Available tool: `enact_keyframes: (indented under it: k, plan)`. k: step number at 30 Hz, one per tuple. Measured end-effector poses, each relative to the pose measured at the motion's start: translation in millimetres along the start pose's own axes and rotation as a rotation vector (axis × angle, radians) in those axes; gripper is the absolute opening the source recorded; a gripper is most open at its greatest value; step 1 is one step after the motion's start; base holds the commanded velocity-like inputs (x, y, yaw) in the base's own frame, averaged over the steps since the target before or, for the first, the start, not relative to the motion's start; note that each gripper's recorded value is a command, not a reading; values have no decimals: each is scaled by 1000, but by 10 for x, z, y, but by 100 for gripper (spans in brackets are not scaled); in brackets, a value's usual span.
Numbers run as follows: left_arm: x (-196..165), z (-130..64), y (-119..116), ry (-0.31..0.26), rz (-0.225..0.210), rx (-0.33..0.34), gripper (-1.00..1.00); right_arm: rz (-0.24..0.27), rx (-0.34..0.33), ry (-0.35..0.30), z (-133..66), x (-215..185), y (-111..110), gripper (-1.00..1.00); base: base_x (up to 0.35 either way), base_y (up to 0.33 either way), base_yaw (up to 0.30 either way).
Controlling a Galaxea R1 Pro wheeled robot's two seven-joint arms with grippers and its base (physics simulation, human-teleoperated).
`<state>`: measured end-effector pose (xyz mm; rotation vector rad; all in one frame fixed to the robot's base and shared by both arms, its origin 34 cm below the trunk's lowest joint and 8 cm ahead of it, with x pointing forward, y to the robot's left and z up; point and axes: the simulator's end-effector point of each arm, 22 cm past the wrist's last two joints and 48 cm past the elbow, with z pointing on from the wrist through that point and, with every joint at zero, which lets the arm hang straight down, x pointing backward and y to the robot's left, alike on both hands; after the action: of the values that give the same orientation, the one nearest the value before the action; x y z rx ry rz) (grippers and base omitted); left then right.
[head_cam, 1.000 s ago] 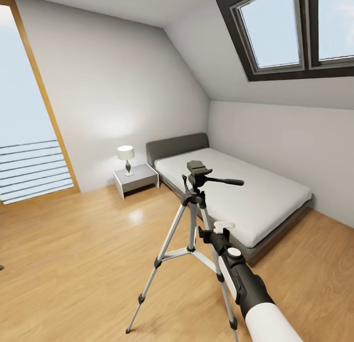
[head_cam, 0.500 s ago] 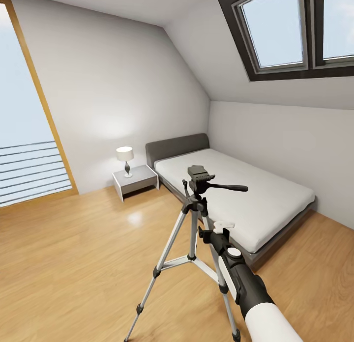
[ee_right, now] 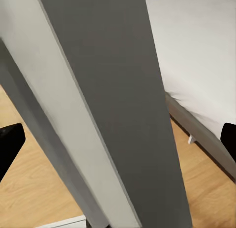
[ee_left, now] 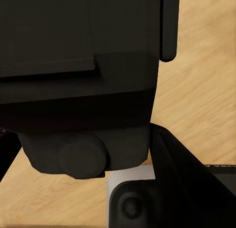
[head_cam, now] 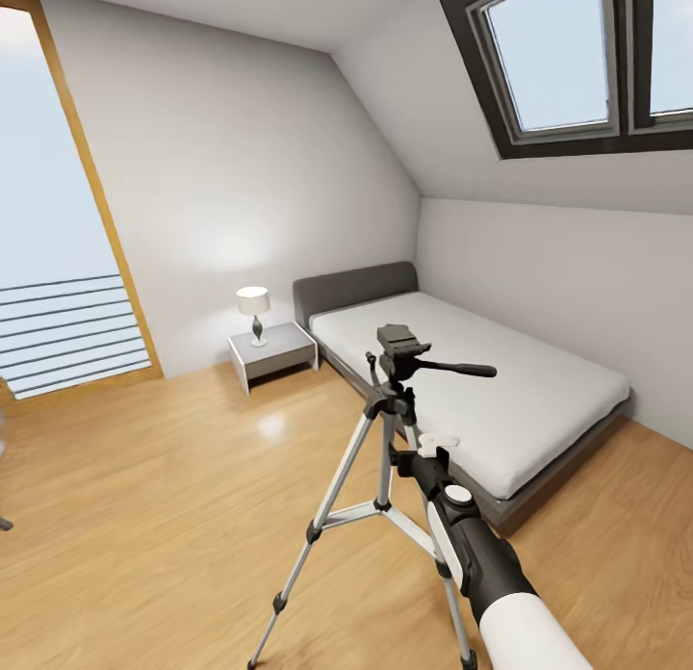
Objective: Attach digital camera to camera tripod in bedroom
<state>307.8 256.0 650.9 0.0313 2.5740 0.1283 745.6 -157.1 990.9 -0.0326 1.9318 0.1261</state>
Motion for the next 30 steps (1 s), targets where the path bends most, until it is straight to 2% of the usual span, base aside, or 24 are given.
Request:
enact_keyframes:
  k: [19, 30]
  plan:
    - [1, 0, -1, 1, 1, 1, -100, 1, 0, 0, 0, 0, -1, 100, 0, 0, 3]
    - [-153, 47, -35, -26, -6, 4, -100, 3, -3, 0, 0, -1, 13, 100, 0, 0, 0]
